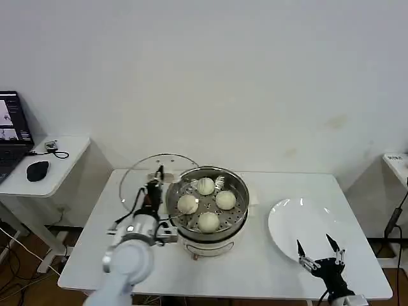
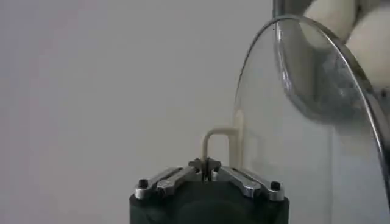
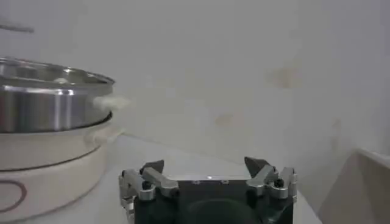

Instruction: Take steamed baozi put them in steamer then cover it.

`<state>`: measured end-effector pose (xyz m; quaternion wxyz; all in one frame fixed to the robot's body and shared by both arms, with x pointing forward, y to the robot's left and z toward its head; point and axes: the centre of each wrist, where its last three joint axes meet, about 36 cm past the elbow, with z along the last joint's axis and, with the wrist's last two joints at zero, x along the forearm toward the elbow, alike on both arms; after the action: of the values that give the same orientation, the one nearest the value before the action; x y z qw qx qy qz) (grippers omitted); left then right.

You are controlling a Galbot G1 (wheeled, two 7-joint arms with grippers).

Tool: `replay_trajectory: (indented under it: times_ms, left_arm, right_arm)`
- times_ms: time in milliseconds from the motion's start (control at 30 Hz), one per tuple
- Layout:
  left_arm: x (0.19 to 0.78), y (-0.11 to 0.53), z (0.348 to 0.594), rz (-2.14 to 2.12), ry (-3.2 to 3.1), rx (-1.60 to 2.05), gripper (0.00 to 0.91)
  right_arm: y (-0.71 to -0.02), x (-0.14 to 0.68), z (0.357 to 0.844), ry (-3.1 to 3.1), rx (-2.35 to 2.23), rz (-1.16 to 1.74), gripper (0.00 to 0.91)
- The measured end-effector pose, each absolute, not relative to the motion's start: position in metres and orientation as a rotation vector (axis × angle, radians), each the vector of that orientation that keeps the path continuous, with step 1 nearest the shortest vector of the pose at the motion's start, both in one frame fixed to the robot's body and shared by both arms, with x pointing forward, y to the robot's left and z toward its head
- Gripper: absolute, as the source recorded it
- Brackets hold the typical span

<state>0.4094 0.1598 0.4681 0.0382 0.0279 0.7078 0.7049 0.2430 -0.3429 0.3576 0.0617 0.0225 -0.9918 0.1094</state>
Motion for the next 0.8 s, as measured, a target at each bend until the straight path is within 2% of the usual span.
replay_trajectory:
  times_ms: [333, 800]
  left_arm:
    - [0.408, 0.097, 0.455, 2.120, 2.169, 0.150, 0.000]
    - [0.405, 0.054, 0.443, 2.133, 2.139, 0.183, 0.000]
  right_arm:
    - [-0.340, 0.242, 0.351, -2.984, 0.084, 0.334, 0.907]
    - [-0.338, 0.244, 0.346, -2.974, 0.107, 0.333, 0.907]
